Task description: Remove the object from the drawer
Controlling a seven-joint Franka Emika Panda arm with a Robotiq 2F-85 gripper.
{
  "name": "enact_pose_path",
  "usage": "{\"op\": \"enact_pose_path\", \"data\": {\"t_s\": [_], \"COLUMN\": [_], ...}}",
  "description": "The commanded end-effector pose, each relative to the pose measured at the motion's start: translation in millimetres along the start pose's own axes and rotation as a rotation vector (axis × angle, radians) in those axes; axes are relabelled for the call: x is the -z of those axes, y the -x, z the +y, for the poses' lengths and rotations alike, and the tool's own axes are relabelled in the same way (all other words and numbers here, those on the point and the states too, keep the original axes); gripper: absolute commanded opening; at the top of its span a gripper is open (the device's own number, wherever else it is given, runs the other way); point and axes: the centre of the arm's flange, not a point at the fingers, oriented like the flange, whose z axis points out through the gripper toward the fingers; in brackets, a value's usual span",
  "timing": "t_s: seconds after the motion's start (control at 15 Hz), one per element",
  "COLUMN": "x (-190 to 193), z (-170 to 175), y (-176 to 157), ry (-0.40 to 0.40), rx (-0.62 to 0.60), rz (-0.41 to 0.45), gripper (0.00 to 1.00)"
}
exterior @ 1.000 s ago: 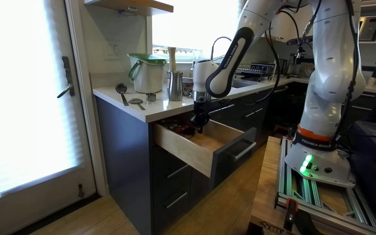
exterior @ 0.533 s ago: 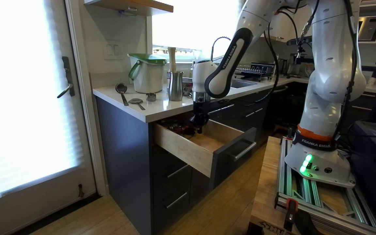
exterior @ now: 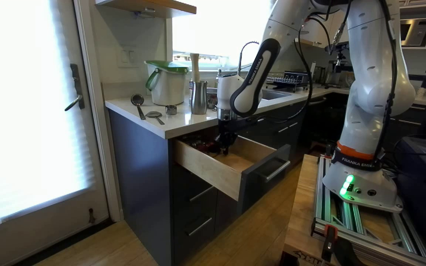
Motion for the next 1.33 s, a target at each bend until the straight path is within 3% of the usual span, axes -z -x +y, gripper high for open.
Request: {"op": "enact_pose_path", "data": {"t_s": [0.0,0.53,1.27], "x": [-12.2,-20.8,-25.6], "z": [-9.2,-5.5,4.8], "y": [-6.1,-18.4,-29.2], "ry": [-0.041,-0.064,-0.152], "rx": [-0.013,-0.055,-0.167], "rz": [0.032,0.177,0.382], "gripper": [0.0,0.0,0.0]}}
